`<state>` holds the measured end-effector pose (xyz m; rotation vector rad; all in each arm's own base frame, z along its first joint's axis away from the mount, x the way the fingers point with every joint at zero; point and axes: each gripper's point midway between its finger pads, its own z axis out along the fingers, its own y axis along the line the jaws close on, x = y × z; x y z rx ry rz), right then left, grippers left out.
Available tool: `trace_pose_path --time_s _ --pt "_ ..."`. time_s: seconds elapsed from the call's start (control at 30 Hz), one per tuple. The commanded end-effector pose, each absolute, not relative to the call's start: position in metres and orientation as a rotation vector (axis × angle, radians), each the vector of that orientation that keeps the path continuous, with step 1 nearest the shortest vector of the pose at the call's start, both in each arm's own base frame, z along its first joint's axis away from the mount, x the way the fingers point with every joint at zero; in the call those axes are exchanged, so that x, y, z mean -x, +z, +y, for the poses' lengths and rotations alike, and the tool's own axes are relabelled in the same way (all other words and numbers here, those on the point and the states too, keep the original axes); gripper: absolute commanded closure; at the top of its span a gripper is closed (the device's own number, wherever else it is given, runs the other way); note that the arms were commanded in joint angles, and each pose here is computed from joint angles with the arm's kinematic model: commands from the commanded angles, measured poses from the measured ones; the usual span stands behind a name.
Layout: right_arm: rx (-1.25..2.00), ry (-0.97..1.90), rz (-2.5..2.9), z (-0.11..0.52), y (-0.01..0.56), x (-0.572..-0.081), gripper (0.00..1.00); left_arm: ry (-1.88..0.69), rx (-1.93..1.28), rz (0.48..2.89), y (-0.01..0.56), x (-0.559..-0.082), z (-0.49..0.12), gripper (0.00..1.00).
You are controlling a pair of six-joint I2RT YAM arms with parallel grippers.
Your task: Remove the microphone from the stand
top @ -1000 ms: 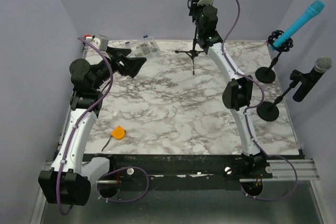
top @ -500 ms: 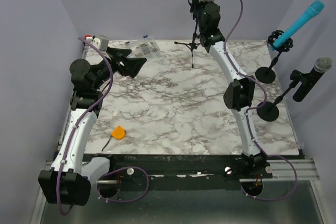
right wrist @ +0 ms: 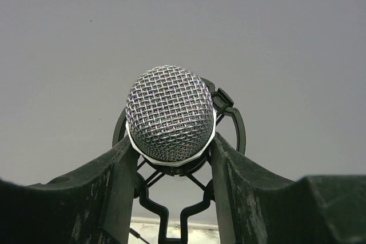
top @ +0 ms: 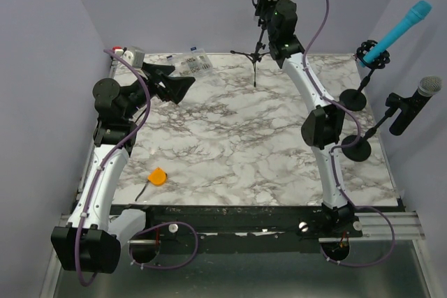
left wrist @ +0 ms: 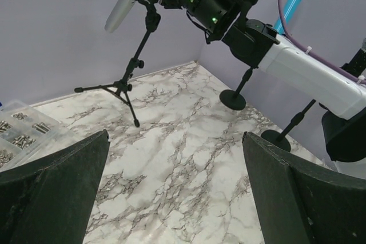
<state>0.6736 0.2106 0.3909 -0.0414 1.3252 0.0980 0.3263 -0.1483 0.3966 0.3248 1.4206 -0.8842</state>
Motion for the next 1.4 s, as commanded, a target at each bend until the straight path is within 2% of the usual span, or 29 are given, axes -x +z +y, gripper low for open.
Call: trace_pose_path --time_s 0.0,0.37,0.93,1.03,1.1,1.17,1.23,1.37 --pt "-0.016 0.135 1.279 0.200 0.456 -0.637 0.99 -0.894 -0.356 1.412 0.397 -0.324 -0.152 0.01" --pt "-0.009 0.186 1.415 0.198 0.468 -0.599 0.99 -0.905 -0.355 1.414 0.397 -0.324 -0.153 0.01" --pt "0.070 0.151 1.678 0.213 0.367 -0.610 0.99 -0.908 -0.348 1.432 0.393 -0.327 -0.154 0.01" --pt "0.085 0.125 1.687 0.215 0.363 -0.609 0.89 -0.917 -0.351 1.435 0.393 -0.327 -0.155 0.02" --pt "0.095 0.120 1.698 0.216 0.358 -0.609 0.74 -0.919 -0.349 1.437 0.393 -0.328 -0.155 0.01" --pt "0.107 0.125 1.703 0.218 0.355 -0.609 0.64 -0.919 -0.349 1.435 0.393 -0.327 -0.155 0.02" --pt "0.108 0.130 1.704 0.220 0.355 -0.610 0.48 -0.918 -0.351 1.434 0.393 -0.327 -0.155 0.01" --pt "0.106 0.142 1.686 0.222 0.363 -0.612 0.27 -0.919 -0.351 1.435 0.393 -0.327 -0.155 0.02"
